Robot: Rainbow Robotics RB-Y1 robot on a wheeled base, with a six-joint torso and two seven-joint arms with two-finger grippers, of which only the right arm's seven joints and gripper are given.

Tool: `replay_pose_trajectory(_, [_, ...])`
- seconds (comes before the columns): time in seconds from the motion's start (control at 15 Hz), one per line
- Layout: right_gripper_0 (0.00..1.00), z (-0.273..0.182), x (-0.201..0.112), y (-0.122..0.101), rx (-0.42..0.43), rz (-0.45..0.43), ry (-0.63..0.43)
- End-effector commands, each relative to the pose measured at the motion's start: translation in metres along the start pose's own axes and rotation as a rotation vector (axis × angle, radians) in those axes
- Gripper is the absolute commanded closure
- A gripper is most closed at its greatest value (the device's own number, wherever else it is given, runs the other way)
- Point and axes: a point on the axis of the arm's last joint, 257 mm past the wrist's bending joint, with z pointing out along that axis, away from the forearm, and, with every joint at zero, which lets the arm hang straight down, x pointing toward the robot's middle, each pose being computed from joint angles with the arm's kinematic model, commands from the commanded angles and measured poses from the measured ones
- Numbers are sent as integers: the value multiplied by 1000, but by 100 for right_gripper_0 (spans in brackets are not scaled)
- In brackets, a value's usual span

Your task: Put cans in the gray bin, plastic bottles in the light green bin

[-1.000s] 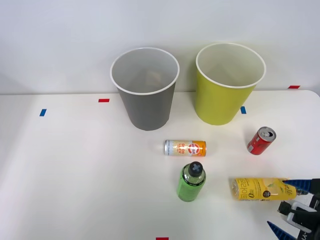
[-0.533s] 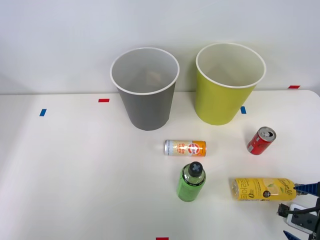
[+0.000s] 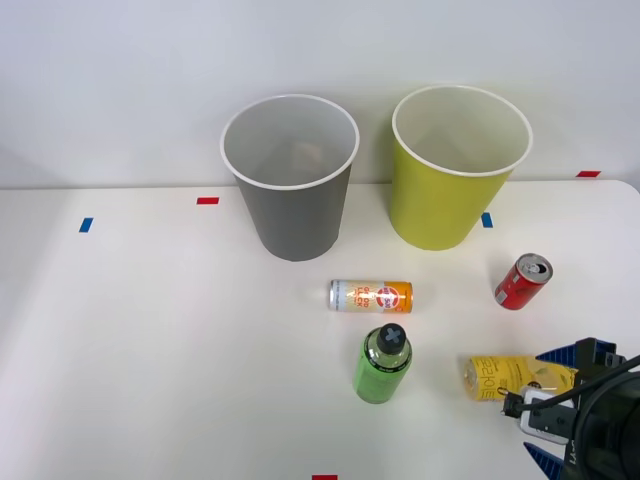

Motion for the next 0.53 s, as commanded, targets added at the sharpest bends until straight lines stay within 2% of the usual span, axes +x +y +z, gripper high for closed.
replay_pose_trajectory(0.07, [0,1,0,7,-50,-13,26])
replay_pose_trajectory(0.2, [0,1,-1,10,-89,0,44])
replay_pose_trajectory(0.4, [0,-1,6,6,-102,-13,92])
replay_pose_trajectory(0.53, [0,0,-6,7,-121,-2,71])
